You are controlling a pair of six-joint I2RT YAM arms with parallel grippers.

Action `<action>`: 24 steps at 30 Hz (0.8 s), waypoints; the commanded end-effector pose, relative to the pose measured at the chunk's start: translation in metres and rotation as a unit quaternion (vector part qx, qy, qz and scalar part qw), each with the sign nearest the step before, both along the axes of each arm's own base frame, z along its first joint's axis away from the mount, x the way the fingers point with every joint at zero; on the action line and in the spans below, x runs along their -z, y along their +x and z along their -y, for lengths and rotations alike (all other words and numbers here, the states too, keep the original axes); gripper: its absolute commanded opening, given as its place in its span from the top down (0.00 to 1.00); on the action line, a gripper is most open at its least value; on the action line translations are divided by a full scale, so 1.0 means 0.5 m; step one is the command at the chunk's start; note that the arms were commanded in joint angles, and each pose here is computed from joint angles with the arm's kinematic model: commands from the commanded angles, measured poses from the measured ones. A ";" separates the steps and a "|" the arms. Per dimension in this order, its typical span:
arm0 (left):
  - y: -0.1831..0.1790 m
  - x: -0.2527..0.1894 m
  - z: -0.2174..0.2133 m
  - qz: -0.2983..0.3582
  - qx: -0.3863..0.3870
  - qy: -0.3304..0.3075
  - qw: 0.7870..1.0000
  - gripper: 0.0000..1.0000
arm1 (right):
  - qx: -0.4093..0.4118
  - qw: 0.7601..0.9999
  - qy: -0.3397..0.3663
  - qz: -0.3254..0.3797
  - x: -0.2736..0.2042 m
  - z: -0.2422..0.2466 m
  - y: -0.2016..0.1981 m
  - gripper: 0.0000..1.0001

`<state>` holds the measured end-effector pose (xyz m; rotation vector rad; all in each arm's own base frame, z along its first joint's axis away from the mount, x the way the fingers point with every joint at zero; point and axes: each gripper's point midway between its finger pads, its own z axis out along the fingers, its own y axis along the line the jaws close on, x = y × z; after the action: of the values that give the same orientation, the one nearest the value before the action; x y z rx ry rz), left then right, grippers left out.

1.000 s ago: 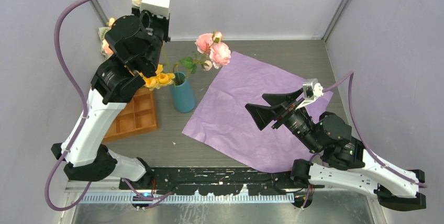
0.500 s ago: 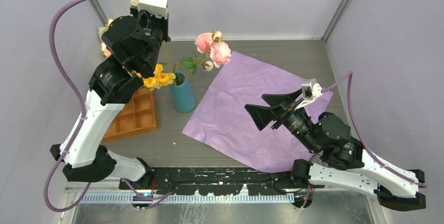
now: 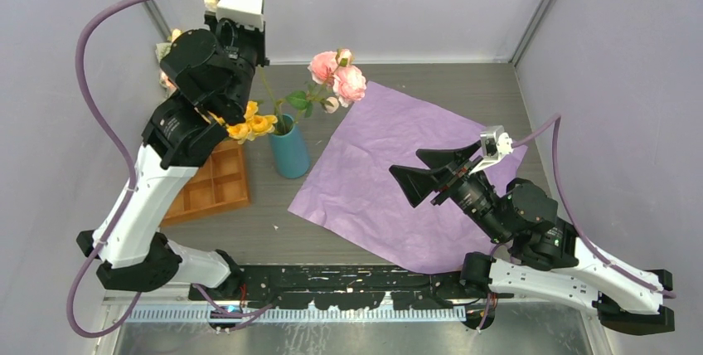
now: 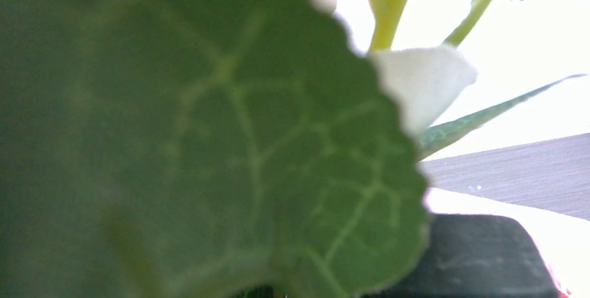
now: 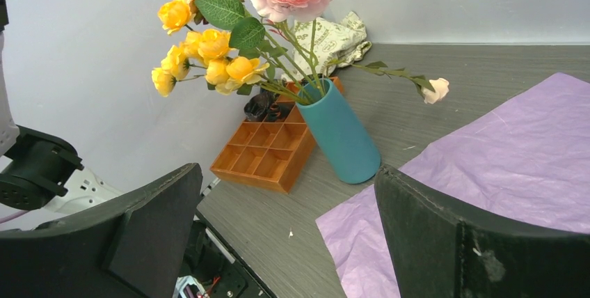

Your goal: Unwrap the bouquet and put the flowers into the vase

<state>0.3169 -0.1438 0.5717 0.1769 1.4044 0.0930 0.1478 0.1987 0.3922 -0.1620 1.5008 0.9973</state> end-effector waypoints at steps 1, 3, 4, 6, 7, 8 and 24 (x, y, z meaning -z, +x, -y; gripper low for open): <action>-0.011 -0.014 -0.018 0.024 -0.012 -0.026 0.999 0.97 | 0.008 1.000 0.010 0.003 -0.009 0.003 0.004 0.01; -0.009 0.007 -0.019 0.019 -0.015 -0.027 0.999 0.97 | 0.007 1.000 0.008 0.001 -0.006 0.002 0.005 0.00; -0.008 0.019 -0.018 0.016 -0.016 -0.028 0.999 0.97 | 0.008 1.000 0.008 0.001 -0.006 0.002 0.005 0.01; -0.004 0.042 -0.015 0.008 -0.019 -0.031 0.999 0.96 | 0.009 1.000 0.007 0.000 -0.002 0.001 0.005 0.01; -0.001 0.055 -0.013 0.003 -0.020 -0.030 0.999 0.96 | 0.009 1.000 0.007 -0.001 -0.001 0.001 0.006 0.01; 0.003 0.075 -0.009 -0.005 -0.022 -0.027 0.999 0.96 | 0.009 1.000 0.007 -0.002 0.001 0.001 0.006 0.01; 0.020 0.277 0.014 -0.087 -0.030 -0.044 0.995 0.97 | 0.019 1.000 -0.004 -0.014 0.033 -0.002 0.013 0.01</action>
<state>0.3330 -0.1587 0.4247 0.1949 1.6251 0.1380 0.1521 0.2027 0.3711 -0.1618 1.5434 0.9640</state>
